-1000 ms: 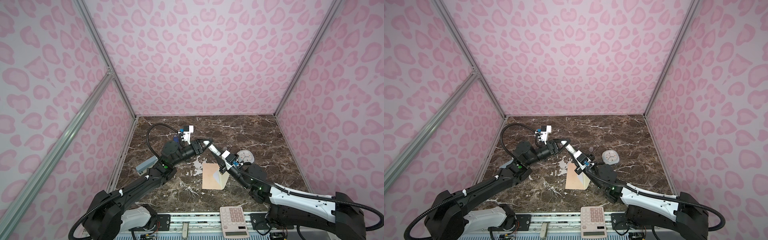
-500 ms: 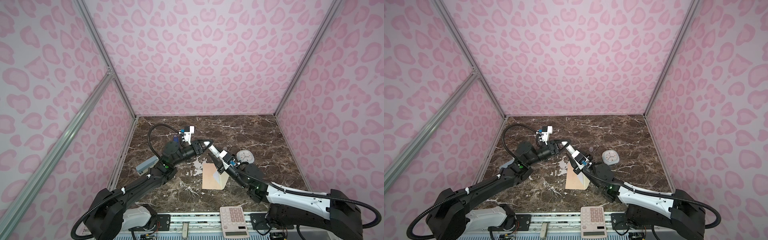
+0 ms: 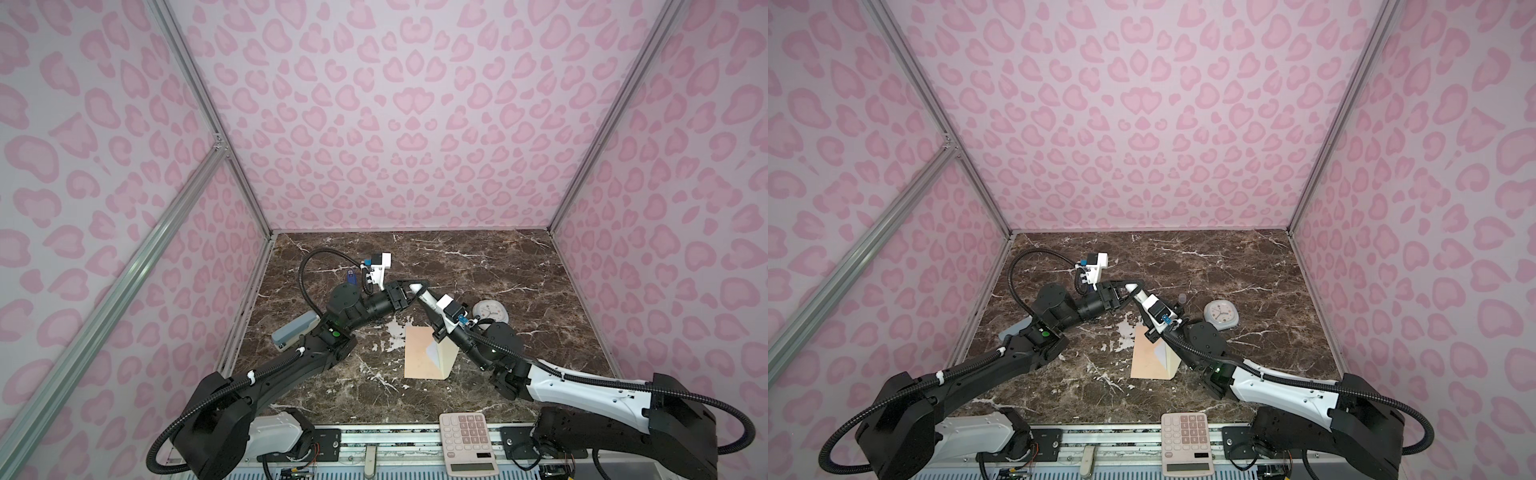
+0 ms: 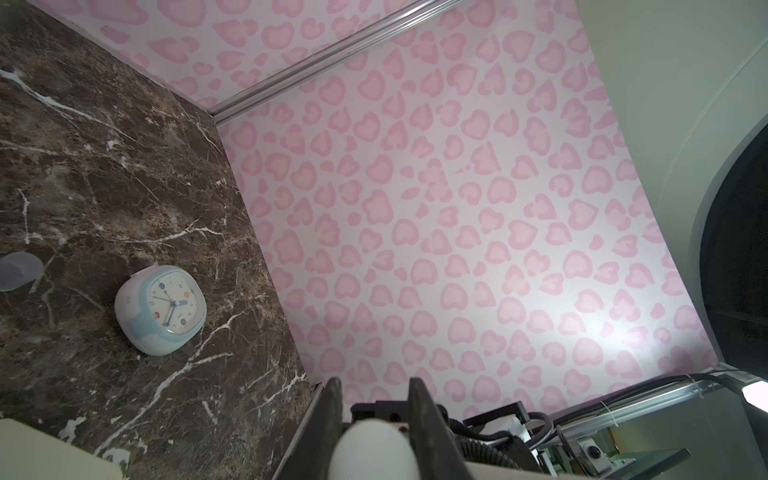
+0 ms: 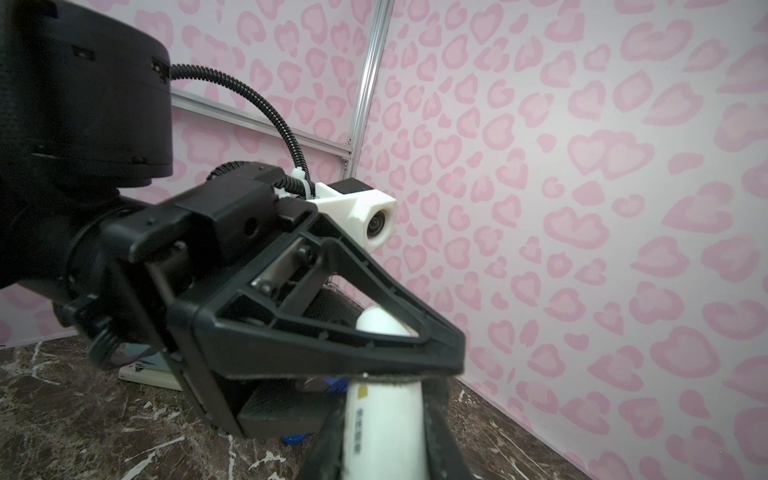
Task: Place the letter into the envelope and seal it
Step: 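Pull the glue stick away with the right gripper while the left gripper withdraws, then lower the left gripper to the flap while the right gripper brings the glue stick, then rub the glue stick tip on the peach envelope with the right gripper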
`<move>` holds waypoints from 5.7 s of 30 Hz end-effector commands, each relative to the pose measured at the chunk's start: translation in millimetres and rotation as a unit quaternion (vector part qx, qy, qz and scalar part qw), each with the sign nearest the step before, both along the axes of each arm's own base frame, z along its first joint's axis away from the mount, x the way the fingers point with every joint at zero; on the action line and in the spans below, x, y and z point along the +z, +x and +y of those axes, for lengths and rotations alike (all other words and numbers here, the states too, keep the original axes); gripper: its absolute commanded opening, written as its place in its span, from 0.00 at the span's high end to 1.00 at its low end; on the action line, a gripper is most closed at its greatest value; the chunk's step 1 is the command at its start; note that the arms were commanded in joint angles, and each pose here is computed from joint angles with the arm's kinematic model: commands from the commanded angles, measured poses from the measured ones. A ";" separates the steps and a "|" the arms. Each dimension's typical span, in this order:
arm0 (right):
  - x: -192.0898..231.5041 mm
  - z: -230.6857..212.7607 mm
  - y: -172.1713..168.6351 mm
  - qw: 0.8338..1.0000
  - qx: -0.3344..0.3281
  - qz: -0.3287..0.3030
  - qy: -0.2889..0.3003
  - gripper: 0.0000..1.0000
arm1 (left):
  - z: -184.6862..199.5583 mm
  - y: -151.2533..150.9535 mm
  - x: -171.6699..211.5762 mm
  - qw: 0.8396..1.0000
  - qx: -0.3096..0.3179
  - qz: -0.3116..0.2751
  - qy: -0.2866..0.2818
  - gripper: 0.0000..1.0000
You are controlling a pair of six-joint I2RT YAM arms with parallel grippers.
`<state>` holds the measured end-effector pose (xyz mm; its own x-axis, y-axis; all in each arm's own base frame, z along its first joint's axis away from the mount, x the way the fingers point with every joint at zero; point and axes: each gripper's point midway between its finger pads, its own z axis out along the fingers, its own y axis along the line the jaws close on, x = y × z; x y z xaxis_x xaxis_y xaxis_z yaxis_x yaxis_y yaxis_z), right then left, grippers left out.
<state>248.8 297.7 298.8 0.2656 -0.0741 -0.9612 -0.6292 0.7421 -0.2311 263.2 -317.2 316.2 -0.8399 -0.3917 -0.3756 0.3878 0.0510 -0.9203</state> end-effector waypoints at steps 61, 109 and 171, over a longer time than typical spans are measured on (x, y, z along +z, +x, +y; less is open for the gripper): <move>-170.9 -22.8 -8.6 0.728 -0.180 0.637 -0.181 1.00 | 30.5 -59.0 -292.9 0.886 -0.064 0.161 0.430 0.96; -244.6 -21.8 -18.5 0.627 -0.195 0.695 -0.294 1.00 | 47.3 -72.9 -324.4 0.848 -0.079 0.199 0.485 0.96; -222.9 -30.9 -15.4 0.623 -0.197 0.694 -0.302 1.00 | 43.2 -75.1 -326.2 0.845 -0.090 0.199 0.488 0.96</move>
<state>239.8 266.9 75.5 -0.9452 -0.3241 -0.0380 -0.3248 0.9457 0.0110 200.6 -296.6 12.0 -0.9794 0.0846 -0.1836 0.1826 0.7598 -0.6239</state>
